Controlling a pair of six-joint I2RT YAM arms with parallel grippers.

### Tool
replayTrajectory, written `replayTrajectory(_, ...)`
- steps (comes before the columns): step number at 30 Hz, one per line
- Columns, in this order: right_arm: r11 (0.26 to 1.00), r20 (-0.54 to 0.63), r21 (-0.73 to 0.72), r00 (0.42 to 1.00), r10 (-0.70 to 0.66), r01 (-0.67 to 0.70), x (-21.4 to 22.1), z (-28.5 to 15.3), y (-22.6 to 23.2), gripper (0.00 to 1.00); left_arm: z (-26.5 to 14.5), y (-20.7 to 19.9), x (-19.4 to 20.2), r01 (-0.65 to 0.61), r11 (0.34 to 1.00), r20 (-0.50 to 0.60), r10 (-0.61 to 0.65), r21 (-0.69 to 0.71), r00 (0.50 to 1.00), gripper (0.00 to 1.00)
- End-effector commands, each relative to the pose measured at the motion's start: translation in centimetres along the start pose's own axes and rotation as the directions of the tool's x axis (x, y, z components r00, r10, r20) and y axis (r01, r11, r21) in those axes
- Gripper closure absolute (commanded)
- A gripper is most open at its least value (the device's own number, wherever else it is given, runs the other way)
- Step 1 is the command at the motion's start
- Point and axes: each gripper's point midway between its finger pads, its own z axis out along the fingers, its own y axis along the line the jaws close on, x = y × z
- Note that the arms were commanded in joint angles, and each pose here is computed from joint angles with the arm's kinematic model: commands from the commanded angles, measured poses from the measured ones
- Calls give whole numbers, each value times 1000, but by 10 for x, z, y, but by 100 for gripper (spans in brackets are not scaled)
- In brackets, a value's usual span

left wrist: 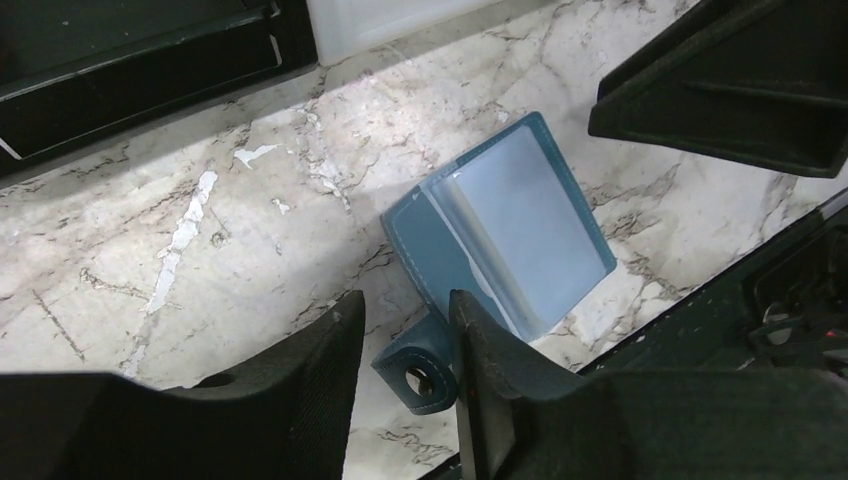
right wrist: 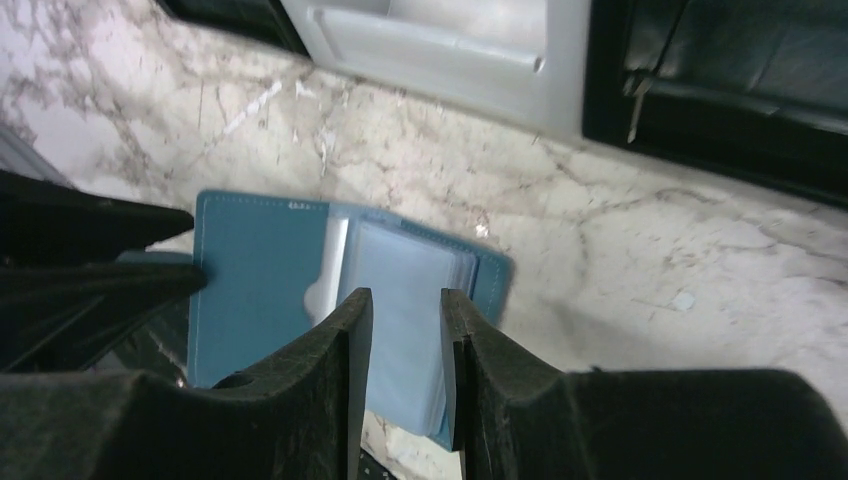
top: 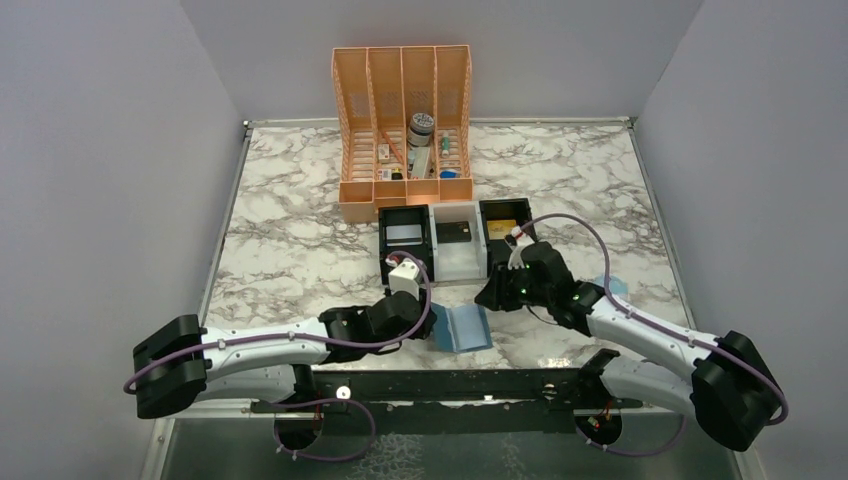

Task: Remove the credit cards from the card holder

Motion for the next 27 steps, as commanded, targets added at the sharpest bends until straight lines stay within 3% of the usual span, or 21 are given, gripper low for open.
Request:
replayTrajectory(1,992,-128,-118,991,34,-49,29,0,17,68,3,0,9,6,1000,-17,-5,29,1000,65)
replayTrajectory(5,987,-181,-139,982,50,-76,41,4,19,68,5,3,17,-5,999,-28,6,36,1000,79)
replayTrajectory(14,991,-224,-111,974,47,-74,49,8,12,68,8,11,22,-10,1000,-25,10,17,1000,81)
replayTrajectory(19,997,-239,-37,969,59,-70,55,12,-2,65,10,13,24,-9,1000,-28,9,5,1000,84)
replayTrajectory(27,997,-262,-48,964,50,-65,59,12,-1,58,11,22,26,-14,999,-26,13,-30,1000,90)
